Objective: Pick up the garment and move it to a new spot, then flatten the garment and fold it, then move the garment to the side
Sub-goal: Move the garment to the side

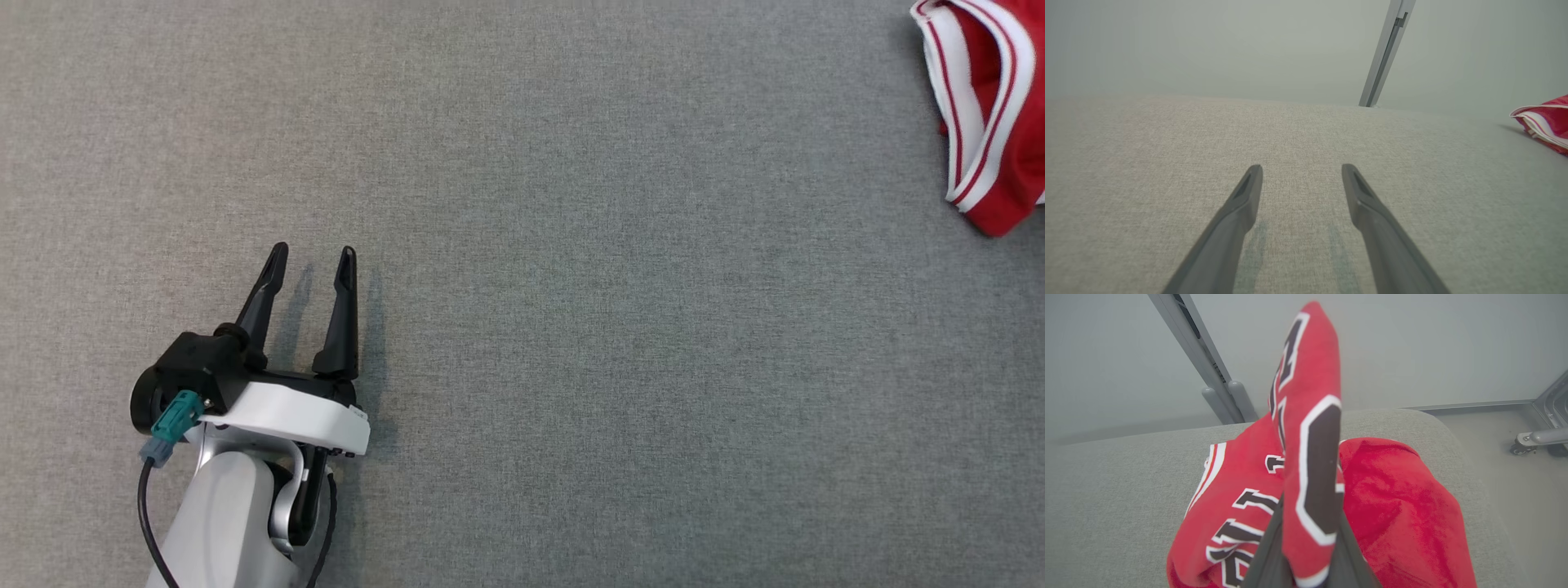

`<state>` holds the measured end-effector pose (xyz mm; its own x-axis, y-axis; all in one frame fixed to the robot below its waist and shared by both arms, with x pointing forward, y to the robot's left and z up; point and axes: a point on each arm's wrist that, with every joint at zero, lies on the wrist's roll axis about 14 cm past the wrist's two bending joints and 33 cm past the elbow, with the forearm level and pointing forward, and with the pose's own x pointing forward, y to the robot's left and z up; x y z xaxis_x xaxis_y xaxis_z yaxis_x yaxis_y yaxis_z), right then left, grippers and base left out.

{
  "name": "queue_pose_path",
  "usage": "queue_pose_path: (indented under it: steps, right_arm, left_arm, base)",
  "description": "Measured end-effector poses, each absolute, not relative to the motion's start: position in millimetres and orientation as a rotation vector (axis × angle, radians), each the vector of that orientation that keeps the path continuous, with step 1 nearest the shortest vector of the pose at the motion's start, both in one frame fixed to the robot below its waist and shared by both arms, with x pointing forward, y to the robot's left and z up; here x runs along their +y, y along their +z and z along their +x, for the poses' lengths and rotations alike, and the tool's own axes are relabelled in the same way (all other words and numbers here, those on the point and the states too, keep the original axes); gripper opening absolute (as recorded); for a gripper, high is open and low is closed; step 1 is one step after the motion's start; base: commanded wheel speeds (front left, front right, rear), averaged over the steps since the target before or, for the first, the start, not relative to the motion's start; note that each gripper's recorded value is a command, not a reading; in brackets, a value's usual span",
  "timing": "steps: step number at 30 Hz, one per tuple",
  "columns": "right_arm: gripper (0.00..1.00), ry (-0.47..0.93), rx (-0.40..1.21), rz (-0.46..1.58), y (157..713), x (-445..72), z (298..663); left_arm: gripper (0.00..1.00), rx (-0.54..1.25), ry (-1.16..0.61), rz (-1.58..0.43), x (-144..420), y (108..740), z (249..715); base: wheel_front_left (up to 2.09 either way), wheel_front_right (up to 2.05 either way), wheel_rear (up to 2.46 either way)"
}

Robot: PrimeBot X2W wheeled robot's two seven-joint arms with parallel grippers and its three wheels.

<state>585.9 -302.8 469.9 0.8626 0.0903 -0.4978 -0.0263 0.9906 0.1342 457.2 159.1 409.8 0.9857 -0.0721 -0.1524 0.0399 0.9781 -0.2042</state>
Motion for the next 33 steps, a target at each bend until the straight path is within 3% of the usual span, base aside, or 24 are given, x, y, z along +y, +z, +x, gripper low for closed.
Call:
queue_pose_path:
  steps: [4, 6, 8, 9, 10, 11, 18, 33]
  right_arm:
    - [0.00, -0.003, 0.520, 0.030, 467, -327, 591]
    - [0.12, -0.038, 0.516, -0.016, 465, -340, 594]
    - [0.37, -0.077, 0.518, -0.052, 463, -352, 595]
    - [0.45, -0.101, 0.523, -0.059, 460, -358, 595]
    - [0.68, -0.118, 0.525, -0.073, 459, -363, 595]
    - [1.00, -0.129, 0.521, -0.088, 457, -366, 595]
    - [1.00, -0.205, 0.521, -0.155, 453, -380, 588]
    - [1.00, -0.151, 0.172, -0.196, 562, -352, 560]
  left_arm:
    - [1.00, 0.172, -0.057, -0.196, 160, 404, 459]
    - [1.00, 0.174, -0.060, -0.192, 160, 402, 462]
    - [1.00, 0.182, -0.061, -0.189, 160, 399, 462]
    - [1.00, 0.186, -0.062, -0.188, 160, 397, 463]
    - [1.00, 0.188, -0.064, -0.187, 159, 396, 463]
    - [1.00, 0.190, -0.066, -0.185, 159, 395, 463]
    - [1.00, 0.191, -0.077, -0.179, 156, 397, 465]
    - [1.00, 0.097, -0.119, -0.205, 141, 446, 447]
  base:
    - [0.00, 0.00, 0.00]
    - [0.00, 0.00, 0.00]
    - [0.00, 0.00, 0.00]
    - [0.00, 0.00, 0.00]
    - [0.00, 0.00, 0.00]
    - [0.00, 0.00, 0.00]
    - [0.00, 0.00, 0.00]
    - [0.00, 0.00, 0.00]
